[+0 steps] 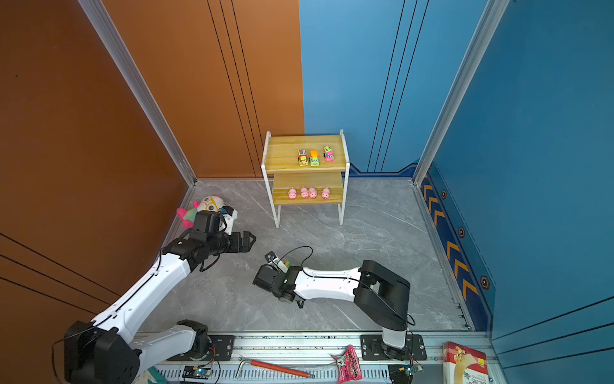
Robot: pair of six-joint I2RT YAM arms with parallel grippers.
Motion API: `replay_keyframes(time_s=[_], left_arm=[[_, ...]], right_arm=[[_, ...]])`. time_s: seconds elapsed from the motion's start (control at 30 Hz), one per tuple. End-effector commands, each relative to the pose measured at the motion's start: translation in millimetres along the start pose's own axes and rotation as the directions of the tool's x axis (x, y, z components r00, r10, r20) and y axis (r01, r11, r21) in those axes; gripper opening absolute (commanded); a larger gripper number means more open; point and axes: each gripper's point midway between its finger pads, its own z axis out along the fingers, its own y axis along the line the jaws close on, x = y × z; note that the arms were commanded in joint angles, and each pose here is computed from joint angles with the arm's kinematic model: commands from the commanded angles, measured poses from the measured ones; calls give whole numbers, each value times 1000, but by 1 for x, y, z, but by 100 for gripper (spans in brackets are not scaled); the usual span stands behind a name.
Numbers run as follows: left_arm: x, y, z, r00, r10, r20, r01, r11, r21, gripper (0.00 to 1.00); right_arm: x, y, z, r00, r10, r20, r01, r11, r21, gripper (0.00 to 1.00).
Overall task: Organize plastic toys on shelves
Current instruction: Move the plastic toy to the center of the table.
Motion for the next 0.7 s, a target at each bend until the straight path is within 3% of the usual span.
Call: replay_keyframes(time_s=[0.0,0.2,0.53,0.67], left_arm=[[-5,-2,-4,1000,-1,4,1,1000,12,99],[-6,-3,-5,1000,1,8,-1,1000,14,99],[-6,-3,-7,1000,5,14,-5,1000,13,99],[-6,-3,-7,1000,6,16,-6,1000,10,99]], right_arm=[[-4,-1,-13,994,103,34,-98,988,-117,25],[11,-46,-4,969,243,42,-238,967,-96,25],[3,-97,27,920,307,244,-314,949,-12,26],[3,-104,39,914,300,272,-312,950,1,28]])
